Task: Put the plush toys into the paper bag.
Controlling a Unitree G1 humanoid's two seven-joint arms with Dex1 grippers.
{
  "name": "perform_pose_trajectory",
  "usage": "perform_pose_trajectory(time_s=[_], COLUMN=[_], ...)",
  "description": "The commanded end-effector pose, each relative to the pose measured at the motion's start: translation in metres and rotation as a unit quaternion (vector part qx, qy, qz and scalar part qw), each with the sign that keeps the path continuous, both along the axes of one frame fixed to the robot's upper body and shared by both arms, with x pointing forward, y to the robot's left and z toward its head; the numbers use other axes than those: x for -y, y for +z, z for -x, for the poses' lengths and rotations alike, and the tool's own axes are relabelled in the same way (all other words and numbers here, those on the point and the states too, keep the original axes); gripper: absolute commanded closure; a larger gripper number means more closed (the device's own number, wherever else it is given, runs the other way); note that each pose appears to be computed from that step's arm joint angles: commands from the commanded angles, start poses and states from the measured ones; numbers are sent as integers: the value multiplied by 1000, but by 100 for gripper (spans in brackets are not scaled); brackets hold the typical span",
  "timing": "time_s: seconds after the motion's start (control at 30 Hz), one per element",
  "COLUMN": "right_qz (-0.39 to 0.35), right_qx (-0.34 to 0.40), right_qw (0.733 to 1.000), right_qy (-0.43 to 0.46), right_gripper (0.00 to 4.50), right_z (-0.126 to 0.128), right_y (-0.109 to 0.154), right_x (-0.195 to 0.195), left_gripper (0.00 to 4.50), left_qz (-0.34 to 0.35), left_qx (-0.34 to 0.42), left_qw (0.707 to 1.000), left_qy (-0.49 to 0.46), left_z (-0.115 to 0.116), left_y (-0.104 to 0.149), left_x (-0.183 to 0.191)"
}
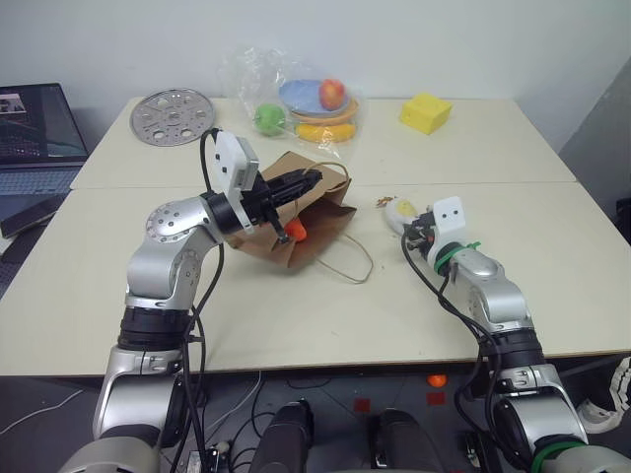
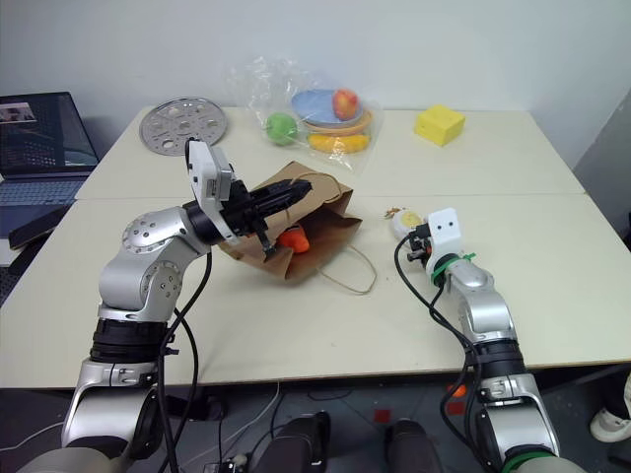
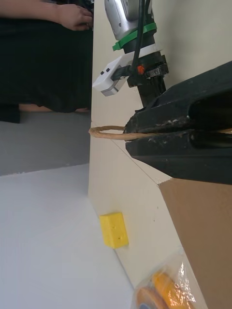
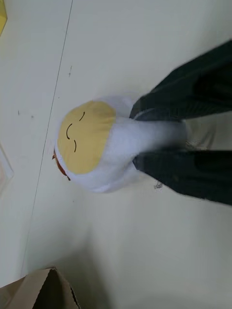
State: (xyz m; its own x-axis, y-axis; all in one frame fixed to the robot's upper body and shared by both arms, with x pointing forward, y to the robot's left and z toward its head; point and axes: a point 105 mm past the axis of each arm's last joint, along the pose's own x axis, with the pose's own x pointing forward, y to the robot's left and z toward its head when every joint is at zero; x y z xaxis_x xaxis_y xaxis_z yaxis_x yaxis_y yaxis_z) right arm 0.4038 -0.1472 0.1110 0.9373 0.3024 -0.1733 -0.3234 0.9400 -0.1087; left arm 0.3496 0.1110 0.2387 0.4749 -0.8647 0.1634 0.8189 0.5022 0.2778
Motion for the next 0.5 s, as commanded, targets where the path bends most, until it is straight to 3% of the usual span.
perform_pose_trajectory(time_s=[0.03, 0.2, 0.4, 0.5], right_qz=[-7, 7, 31, 15], right_qx=[19, 65, 30, 30], right_qw=[1000, 997, 974, 967], right_qy=[-4, 43, 224, 252], right_gripper=[447, 447, 447, 447], right_z=[0, 14, 63, 65], right_y=[10, 41, 64, 80], right_x=[8, 9, -27, -53], left_gripper=[450, 450, 450, 450], left_qz=[-3, 11, 6, 3], left_qx=[26, 23, 14, 14], left_qw=[1000, 1000, 1000, 1000], left_qy=[-9, -6, -10, -20], left_z=[5, 2, 1, 0], left_y=[13, 19, 18, 19], left_x=[3, 0, -4, 1])
